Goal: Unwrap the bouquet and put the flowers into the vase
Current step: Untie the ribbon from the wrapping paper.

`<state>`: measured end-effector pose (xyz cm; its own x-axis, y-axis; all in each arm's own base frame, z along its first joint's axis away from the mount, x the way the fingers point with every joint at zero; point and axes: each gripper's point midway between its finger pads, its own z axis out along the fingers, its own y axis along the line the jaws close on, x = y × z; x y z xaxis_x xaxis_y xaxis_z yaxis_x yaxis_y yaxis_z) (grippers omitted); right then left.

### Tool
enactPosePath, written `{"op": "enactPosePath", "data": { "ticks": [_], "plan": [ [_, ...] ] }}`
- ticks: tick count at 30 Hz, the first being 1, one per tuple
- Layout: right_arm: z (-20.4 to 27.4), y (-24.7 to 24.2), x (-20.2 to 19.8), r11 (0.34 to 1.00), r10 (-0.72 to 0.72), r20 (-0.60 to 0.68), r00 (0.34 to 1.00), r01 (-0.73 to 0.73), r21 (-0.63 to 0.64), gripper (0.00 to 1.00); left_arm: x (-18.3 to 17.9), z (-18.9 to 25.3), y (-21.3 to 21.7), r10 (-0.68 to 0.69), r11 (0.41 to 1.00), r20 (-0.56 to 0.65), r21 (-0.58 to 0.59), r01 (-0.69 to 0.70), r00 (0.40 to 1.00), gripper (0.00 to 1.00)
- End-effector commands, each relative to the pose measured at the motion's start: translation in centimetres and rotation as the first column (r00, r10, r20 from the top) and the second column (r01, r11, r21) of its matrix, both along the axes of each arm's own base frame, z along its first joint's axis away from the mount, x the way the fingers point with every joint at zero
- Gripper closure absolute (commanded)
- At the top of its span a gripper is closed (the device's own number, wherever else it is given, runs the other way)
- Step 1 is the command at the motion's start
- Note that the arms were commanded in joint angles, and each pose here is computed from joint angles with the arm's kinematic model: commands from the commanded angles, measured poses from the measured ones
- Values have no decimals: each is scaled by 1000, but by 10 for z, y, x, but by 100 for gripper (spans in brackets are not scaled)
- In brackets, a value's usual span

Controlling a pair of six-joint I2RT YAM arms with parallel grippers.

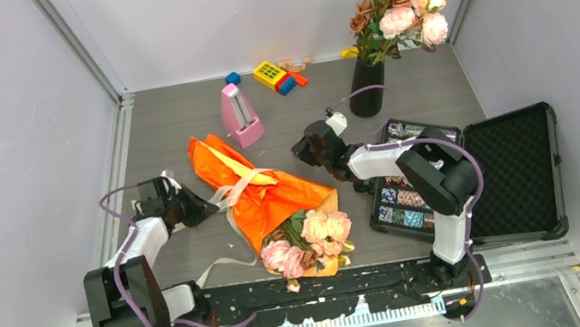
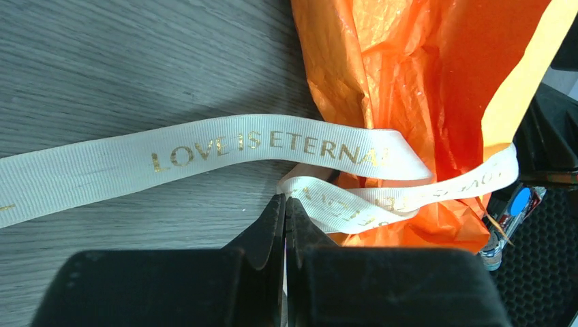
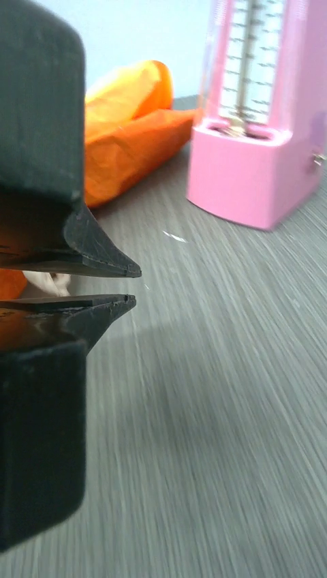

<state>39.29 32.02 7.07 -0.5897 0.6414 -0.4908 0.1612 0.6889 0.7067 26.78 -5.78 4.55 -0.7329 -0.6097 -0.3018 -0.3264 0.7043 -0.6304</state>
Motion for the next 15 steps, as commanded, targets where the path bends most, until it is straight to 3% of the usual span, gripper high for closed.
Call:
{"op": "enactPosePath", "data": {
  "ticks": [1, 9, 15],
  "plan": [
    [29, -30, 16, 996, -95, 92, 991, 95, 2, 78, 0, -5, 3, -5, 1000, -2, 8, 5, 1000, 100],
    [52, -55, 10, 995, -56, 152, 987, 67, -69, 65, -1, -5, -1, -20, 1000, -1, -8, 20, 1000, 100],
    [83, -11, -20, 990, 118, 134, 984, -127, 59, 57, 2, 2, 0, -6, 1000, 24, -6, 7, 1000, 100]
  ]
}}
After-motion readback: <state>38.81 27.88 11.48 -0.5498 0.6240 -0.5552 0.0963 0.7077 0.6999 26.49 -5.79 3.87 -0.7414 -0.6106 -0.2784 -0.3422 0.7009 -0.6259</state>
